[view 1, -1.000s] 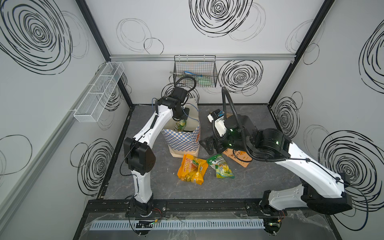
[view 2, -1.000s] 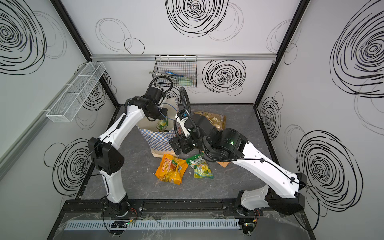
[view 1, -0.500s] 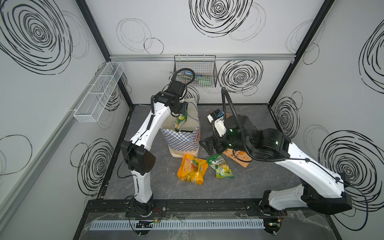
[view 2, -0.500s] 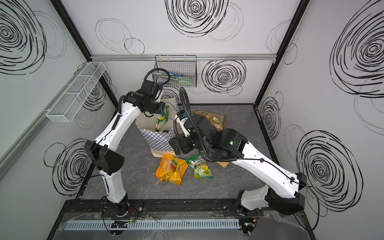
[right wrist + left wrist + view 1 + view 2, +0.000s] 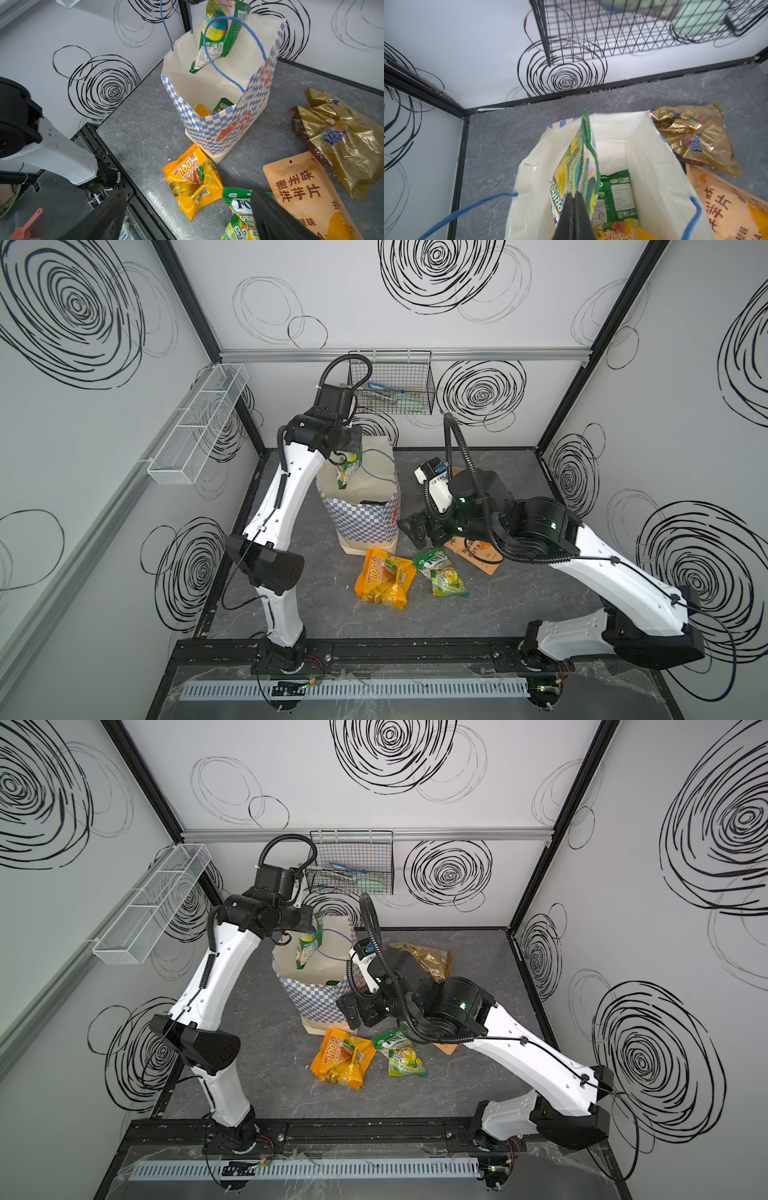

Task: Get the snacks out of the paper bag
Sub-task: 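Grasp a green Fox's bag with the left gripper and lift it out, then drop the Fox's bag on the table with left gripper while right gripper draws back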

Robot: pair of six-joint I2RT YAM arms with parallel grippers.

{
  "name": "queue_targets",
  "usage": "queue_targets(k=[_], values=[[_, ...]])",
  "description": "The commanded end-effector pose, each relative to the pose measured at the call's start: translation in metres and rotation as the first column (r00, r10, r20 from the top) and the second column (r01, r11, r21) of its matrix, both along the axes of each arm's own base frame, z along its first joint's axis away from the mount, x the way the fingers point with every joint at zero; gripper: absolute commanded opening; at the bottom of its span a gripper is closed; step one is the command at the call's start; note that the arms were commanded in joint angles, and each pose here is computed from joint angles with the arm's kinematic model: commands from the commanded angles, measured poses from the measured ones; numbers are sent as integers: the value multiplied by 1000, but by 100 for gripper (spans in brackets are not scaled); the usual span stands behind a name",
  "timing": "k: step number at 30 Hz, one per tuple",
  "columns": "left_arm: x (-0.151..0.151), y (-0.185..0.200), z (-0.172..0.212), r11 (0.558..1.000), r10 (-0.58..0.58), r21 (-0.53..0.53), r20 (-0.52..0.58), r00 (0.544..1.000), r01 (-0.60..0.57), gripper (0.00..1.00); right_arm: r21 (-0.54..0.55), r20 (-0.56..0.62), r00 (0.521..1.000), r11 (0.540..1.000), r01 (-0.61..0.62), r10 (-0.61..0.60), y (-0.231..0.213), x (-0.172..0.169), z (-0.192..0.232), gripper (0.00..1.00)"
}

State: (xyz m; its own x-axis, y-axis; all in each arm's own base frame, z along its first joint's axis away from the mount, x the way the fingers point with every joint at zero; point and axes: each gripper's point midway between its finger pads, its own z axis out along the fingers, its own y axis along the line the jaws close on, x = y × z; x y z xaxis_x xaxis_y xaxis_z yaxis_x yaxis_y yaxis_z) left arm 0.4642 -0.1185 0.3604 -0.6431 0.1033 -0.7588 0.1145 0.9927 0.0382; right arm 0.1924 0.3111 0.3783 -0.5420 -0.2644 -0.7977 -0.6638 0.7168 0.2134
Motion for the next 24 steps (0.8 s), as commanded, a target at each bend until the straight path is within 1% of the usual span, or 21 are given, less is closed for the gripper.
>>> queue_targets(k=[1,5,8,11,17,21,24], values=[[-8,-2,55,996,-11,-88,146,989,24,0,38,21,1000,999,7,-8,-7,-1,12,97],[-15,-2,86,991,-4,-127,223,975,33,0,48,32,999,999,20,-22,-10,1,15,97],[-22,3,110,988,27,-153,282,959,17,0,55,43,998,998,34,-37,-14,2,17,97],[-30,2,137,979,34,-199,351,936,39,0,67,52,997,997,47,-50,-18,3,19,97],[-57,-11,199,948,12,-279,513,858,153,0,85,62,995,994,69,-74,-27,4,23,97],[-77,-32,229,902,-30,-334,584,811,273,0,108,69,994,991,80,-88,-34,3,27,97],[-91,-54,241,865,-70,-357,608,791,351,0,125,78,992,988,93,-103,-39,4,29,97]])
